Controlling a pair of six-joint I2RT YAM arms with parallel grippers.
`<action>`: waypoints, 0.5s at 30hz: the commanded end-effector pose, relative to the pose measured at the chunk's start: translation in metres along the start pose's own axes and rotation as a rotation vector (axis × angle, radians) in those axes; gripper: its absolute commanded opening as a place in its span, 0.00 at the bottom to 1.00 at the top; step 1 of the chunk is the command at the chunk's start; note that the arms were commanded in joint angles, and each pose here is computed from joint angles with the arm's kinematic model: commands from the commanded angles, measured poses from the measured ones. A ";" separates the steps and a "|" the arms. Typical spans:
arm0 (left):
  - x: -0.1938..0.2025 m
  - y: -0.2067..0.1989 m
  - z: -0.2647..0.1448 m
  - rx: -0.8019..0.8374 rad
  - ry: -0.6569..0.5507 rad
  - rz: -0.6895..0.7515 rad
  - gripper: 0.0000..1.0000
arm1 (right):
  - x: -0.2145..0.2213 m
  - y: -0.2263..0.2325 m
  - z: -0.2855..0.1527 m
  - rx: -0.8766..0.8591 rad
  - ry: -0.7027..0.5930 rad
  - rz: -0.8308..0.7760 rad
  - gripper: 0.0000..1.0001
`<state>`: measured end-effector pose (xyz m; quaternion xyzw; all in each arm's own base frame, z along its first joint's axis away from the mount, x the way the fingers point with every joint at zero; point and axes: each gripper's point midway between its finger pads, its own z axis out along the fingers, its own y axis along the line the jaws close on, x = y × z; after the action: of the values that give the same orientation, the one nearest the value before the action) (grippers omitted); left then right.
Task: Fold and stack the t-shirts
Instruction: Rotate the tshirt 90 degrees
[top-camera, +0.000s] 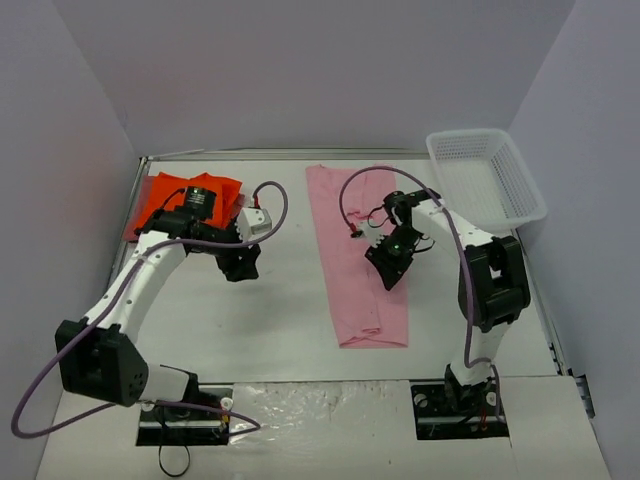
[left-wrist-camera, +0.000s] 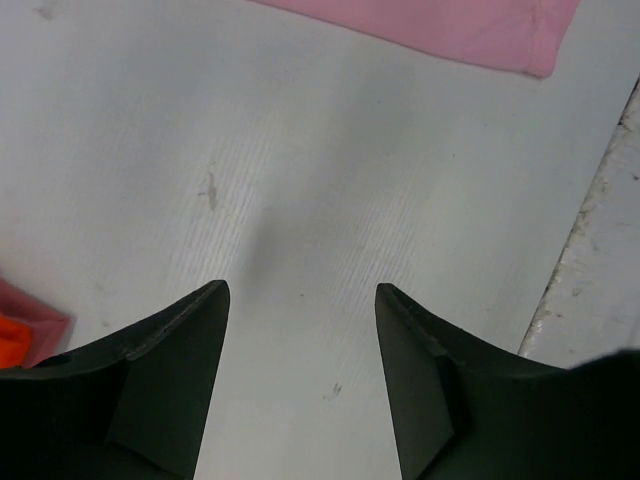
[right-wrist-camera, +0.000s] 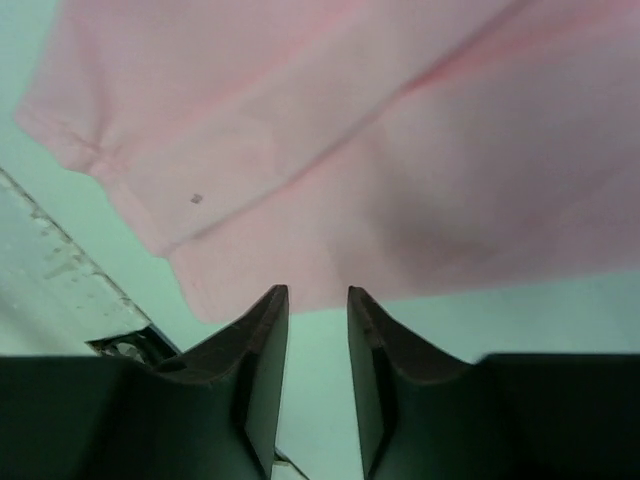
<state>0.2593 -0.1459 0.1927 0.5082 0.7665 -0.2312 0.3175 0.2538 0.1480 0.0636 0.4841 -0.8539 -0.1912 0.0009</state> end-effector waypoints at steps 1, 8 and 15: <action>-0.007 -0.018 0.020 0.182 -0.040 -0.128 0.59 | 0.020 -0.022 -0.003 0.060 -0.020 0.105 0.27; -0.041 0.010 0.066 0.288 -0.054 -0.287 0.39 | 0.013 -0.088 -0.003 0.161 -0.050 0.262 0.00; -0.063 0.032 0.125 0.301 -0.113 -0.318 0.43 | -0.016 -0.124 0.007 0.158 -0.075 0.284 0.00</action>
<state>0.3241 -0.2308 0.1353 0.4190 0.7951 -0.3868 0.2064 0.3543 0.1053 0.0174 0.3614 -0.9209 -0.1389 -0.0454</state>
